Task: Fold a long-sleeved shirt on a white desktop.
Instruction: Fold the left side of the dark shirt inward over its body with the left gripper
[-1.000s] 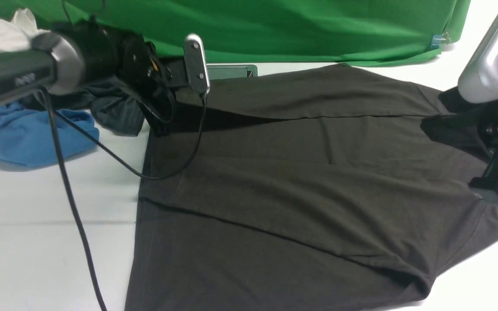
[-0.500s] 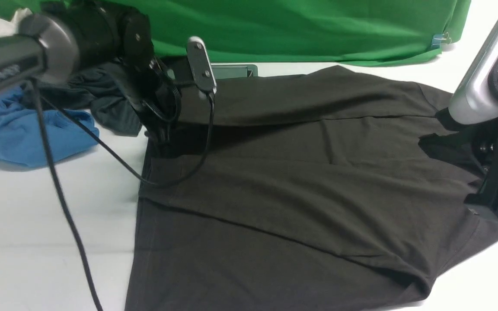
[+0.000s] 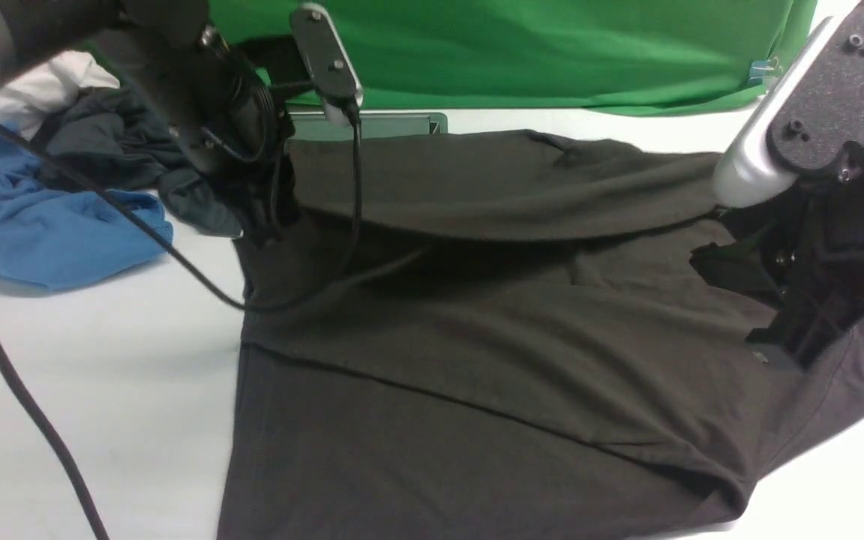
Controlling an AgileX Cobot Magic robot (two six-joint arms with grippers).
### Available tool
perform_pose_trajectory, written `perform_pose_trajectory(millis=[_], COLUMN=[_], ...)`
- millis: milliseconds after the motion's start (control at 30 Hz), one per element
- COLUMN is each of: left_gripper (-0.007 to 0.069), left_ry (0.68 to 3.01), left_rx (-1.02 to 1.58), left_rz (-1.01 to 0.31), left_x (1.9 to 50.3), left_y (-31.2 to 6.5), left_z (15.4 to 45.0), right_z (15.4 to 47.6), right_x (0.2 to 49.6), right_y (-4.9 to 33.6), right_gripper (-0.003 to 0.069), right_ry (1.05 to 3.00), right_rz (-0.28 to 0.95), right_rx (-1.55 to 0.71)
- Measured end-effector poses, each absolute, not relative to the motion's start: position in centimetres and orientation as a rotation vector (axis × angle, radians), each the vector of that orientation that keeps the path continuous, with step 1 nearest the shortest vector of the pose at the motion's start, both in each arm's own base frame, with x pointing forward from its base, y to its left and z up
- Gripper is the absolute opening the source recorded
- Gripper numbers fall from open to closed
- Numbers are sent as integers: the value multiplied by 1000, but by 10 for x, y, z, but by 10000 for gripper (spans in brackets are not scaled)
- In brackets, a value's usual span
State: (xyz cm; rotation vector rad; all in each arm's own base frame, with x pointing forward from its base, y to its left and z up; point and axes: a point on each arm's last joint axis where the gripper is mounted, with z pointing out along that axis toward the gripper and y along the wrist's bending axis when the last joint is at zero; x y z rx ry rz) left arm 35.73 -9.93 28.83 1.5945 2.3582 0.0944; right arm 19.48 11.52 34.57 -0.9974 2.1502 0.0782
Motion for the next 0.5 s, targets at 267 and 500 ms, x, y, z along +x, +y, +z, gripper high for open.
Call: perform_pose_trajectory(millis=[267,500], left_gripper=[28,31], left_ry=[2406,2502], left_rx=[1724,1724], left_rz=[211,158], left_x=[339,311], left_y=[-108,-127], left_z=[243,217], right_z=[345,345], right_x=[195,195], right_y=[115,115], right_gripper=[296,296], right_ry=[2157,2169], right_rz=[83,93], right_rx=[-986,-964])
